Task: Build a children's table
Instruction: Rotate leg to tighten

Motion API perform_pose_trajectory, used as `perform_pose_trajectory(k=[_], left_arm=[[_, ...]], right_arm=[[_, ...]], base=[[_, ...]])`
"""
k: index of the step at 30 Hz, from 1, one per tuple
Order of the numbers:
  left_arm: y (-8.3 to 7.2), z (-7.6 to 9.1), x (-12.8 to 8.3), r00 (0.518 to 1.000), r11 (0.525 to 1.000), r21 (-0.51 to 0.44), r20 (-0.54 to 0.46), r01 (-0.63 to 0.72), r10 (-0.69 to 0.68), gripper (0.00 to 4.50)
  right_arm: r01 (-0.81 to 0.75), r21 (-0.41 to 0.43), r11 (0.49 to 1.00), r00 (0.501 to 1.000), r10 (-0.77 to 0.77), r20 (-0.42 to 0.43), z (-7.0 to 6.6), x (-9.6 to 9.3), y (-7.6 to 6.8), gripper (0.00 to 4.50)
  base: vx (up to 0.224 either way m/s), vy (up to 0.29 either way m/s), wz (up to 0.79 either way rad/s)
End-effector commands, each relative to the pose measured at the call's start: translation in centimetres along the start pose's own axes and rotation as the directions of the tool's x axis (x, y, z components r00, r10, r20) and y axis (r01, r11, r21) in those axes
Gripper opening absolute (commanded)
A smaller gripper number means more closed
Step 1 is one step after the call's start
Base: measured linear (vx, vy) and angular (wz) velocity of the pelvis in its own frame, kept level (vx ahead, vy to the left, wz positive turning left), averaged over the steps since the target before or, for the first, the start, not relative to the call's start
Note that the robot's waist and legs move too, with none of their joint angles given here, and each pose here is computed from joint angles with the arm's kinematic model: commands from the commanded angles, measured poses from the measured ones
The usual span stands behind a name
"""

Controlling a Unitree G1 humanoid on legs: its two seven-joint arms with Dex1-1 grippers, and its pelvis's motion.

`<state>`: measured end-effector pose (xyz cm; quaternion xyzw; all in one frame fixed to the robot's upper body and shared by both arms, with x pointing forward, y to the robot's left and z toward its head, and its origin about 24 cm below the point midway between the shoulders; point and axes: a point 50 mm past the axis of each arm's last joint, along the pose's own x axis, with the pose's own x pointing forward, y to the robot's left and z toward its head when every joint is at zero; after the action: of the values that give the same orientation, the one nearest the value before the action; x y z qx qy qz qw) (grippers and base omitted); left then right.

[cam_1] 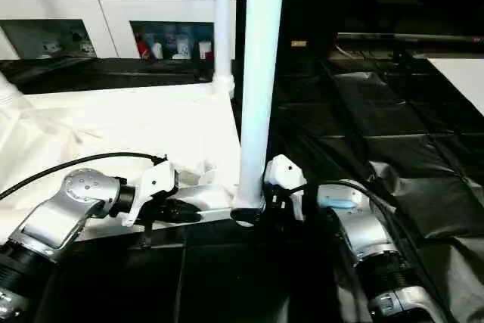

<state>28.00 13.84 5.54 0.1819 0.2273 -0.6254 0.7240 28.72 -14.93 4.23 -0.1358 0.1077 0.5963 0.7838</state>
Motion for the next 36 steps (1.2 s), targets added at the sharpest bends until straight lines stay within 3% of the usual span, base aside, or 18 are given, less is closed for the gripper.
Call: perform_pose_trajectory(k=[1,7,16,21,23,30,33,36], left_arm=[[-0.4,-0.4,0.3,0.999,0.999,-0.008,-0.025,0.045,-0.046,0.00],[-0.4,-0.4,0.3,0.998,0.999,-0.013,-0.029,0.046,-0.047,0.00],[-0.4,-0.5,0.1,0.998,0.998,-0.022,-0.032,0.051,-0.052,0.00],[-0.2,-0.5,0.4,1.000,0.998,-0.048,-0.010,0.027,-0.028,0.00],[0.3,-0.4,1.3,0.999,0.996,-0.072,0.000,-0.054,0.054,0.00],[0.9,-0.1,4.0,0.980,0.971,-0.132,-0.043,-0.199,0.195,0.00],[1.1,0.4,6.0,0.958,0.934,-0.211,-0.059,-0.288,0.282,0.00],[1.4,1.1,7.9,0.934,0.891,-0.285,-0.060,-0.354,0.352,0.00]], right_arm=[[0.016,0.008,1.000,1.000,-0.016,0.004,0.1,-0.3,-0.4,3.22],[0.008,0.015,1.000,1.000,-0.008,-0.006,-0.2,-0.1,-0.3,2.77],[0.015,0.022,1.000,1.000,-0.015,-0.001,-0.1,0.0,-0.4,2.72],[0.151,0.057,0.987,0.986,-0.154,0.058,0.0,0.7,-1.3,2.72],[0.293,0.109,0.950,0.948,-0.304,0.099,0.2,2.1,-1.7,2.72],[0.382,0.262,0.886,0.902,-0.419,0.104,0.4,5.7,-0.9,2.72],[0.461,0.349,0.816,0.853,-0.516,0.081,0.8,7.9,-0.6,2.71],[0.564,0.398,0.724,0.790,-0.614,-0.002,0.9,9.8,-0.7,2.70]], base=[[0.000,0.000,0.00],[0.000,0.000,0.00],[0.000,0.000,0.00],[0.000,0.000,0.00],[0.000,0.000,0.00],[0.000,0.000,0.00],[0.000,0.000,0.00],[0.000,0.000,0.00]])
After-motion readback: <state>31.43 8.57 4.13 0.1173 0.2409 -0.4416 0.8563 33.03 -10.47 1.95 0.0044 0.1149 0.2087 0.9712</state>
